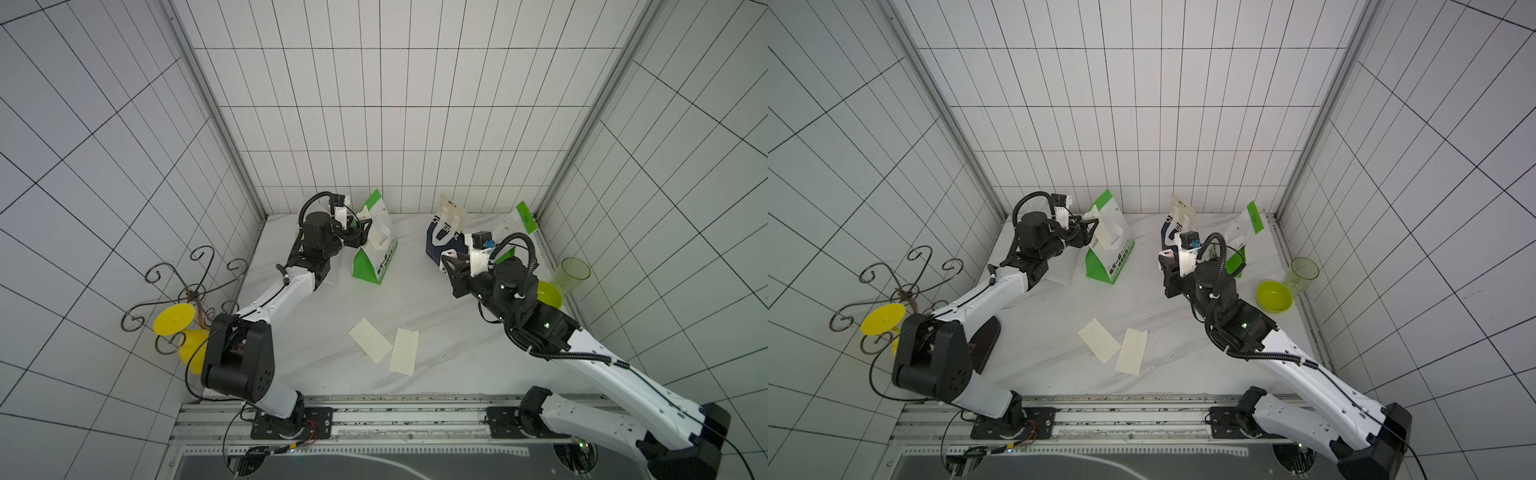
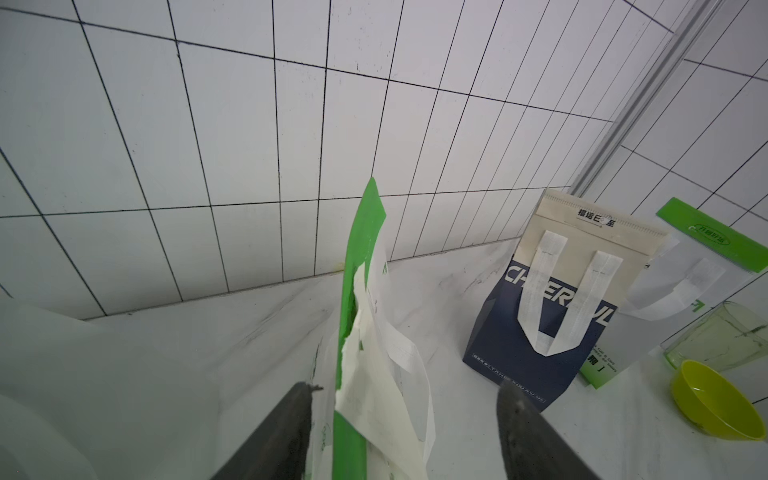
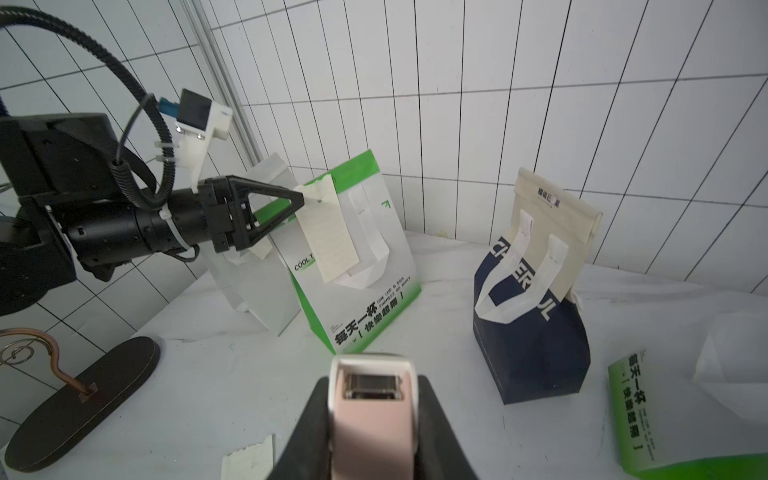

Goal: Staple the receipts to the bags
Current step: Place the stapler at the center of the board.

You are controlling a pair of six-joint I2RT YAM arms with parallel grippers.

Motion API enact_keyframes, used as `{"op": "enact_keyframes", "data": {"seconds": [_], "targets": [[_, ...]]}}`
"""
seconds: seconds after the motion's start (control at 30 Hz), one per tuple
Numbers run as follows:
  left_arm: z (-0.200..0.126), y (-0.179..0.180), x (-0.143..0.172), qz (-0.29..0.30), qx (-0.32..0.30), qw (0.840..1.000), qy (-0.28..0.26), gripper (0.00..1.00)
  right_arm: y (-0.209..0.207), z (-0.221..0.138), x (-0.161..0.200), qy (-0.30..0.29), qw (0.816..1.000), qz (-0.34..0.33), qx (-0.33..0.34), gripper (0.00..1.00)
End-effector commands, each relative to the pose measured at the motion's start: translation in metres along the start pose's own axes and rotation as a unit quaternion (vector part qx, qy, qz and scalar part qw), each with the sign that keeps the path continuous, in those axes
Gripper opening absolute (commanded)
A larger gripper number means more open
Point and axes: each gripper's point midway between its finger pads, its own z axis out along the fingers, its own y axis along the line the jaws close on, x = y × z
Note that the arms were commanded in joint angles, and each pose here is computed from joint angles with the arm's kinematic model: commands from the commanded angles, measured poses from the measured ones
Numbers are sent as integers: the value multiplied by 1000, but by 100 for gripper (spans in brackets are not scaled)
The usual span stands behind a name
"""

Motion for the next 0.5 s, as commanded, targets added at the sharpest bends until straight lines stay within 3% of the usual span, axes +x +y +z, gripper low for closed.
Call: {"op": "enact_keyframes", "data": {"seconds": [0.0, 0.03, 0.07, 0.27, 0.47], "targets": [[-28, -9, -59, -1, -2, 997, -73, 88, -12, 2, 48, 97, 995, 28, 10, 0], [-38, -11, -70, -3, -8, 996, -89, 97, -17, 2, 62, 128, 991, 30, 19, 0], [-47, -13, -78, -4, -12, 995, -102, 98, -21, 2, 76, 155, 987, 33, 26, 0], [-106, -23, -108, -45, -30, 983, -176, 98, -69, 2, 187, 339, 934, 66, 97, 0], [-131, -30, -94, -81, -14, 977, -195, 98, -124, 0, 232, 412, 887, 96, 187, 0]]}}
